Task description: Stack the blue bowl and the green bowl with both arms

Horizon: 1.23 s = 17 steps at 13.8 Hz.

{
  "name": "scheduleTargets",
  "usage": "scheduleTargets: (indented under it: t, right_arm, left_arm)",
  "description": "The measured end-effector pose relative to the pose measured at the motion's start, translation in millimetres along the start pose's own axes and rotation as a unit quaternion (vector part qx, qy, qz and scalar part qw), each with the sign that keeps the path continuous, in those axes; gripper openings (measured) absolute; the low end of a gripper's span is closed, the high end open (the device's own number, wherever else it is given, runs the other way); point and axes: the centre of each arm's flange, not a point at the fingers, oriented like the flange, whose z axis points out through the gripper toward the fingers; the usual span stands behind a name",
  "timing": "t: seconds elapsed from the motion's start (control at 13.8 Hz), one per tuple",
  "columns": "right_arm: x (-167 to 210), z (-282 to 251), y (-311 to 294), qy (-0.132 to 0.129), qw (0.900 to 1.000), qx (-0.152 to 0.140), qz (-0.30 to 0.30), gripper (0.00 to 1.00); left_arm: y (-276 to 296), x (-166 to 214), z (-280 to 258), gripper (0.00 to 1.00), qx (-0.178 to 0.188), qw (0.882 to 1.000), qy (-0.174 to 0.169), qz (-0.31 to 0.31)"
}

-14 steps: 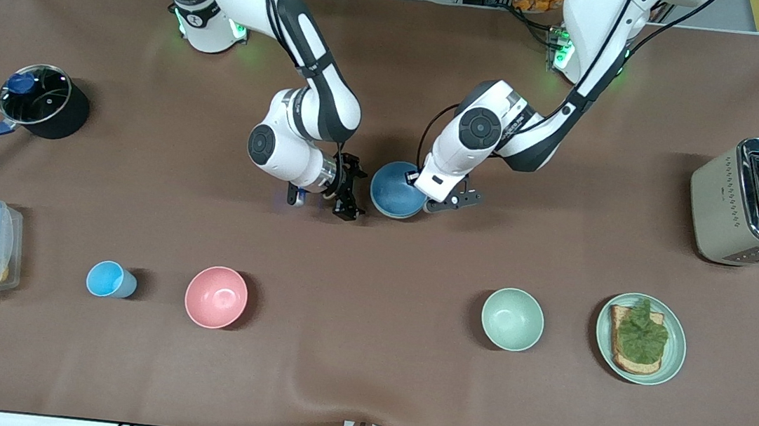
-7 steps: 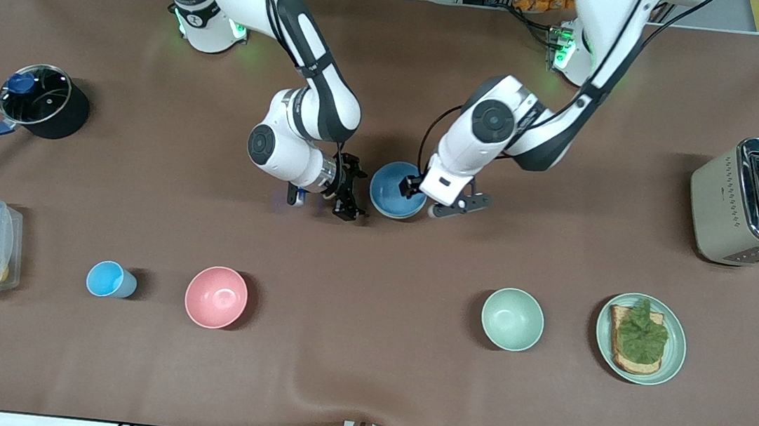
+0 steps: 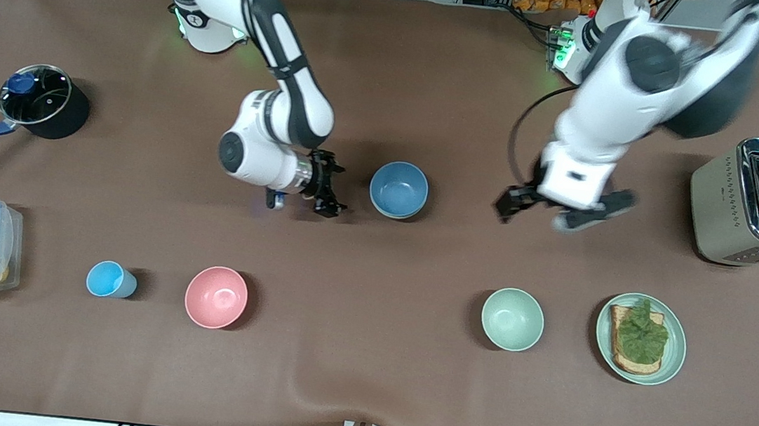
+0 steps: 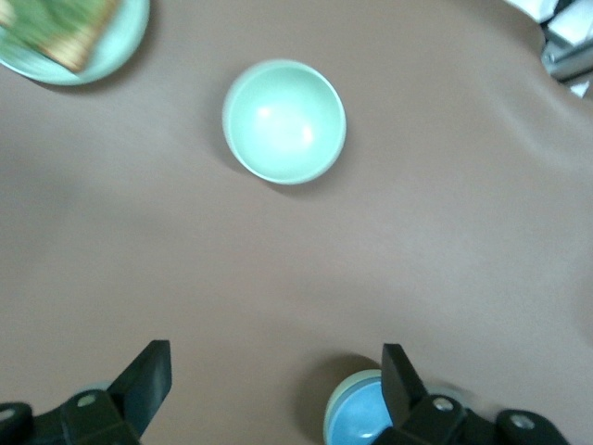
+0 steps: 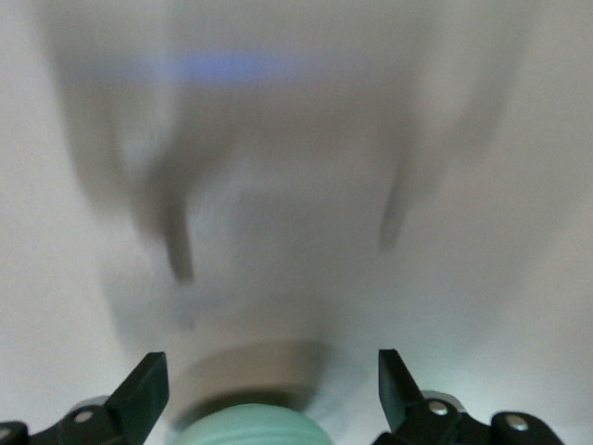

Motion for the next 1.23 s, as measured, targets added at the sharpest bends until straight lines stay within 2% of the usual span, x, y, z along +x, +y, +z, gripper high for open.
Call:
scheduleTargets:
  t: [0.15,0.29,0.44,0.58,0.73,0.87,1.09,1.23]
  right_arm:
    - [20.9,-41.1,-0.8,0.003,0.999,-0.038,-0.007,1.00]
    - [38.7,-77.5,1.0,0.007,0.998,-0.067,-0.018,1.00]
    - [56.4,-106.8,3.3,0.009,0.995,-0.089,-0.033,1.00]
    - [77.8,-137.3,5.1,0.009,0.992,-0.110,-0.061,1.00]
    - [105.4,-170.5,8.1,0.017,0.987,-0.128,-0.096,1.00]
    - [140.7,-204.6,12.8,0.008,0.980,-0.144,-0.139,1.00]
    - [200.8,-264.0,26.2,0.017,0.963,-0.158,-0.220,1.00]
    - [223.8,-300.0,31.1,0.025,0.950,-0.161,-0.265,1.00]
  left_arm:
    - [-25.1,39.0,-46.0,1.00,0.003,1.000,0.009,0.013]
    - [-60.4,74.4,-59.1,1.00,0.011,0.999,0.008,0.029]
    - [-92.7,100.4,-61.3,1.00,0.027,0.997,-0.009,0.072]
    - [-115.7,117.7,-64.8,1.00,0.038,0.989,-0.030,0.140]
    - [-140.8,132.8,-71.9,1.00,0.032,0.984,-0.057,0.168]
    - [-162.8,139.9,-78.3,1.00,0.024,0.983,-0.083,0.164]
    - [-170.1,139.5,-92.0,1.00,0.022,0.978,-0.080,0.190]
    - [-168.6,136.2,-99.3,1.00,0.020,0.977,-0.074,0.198]
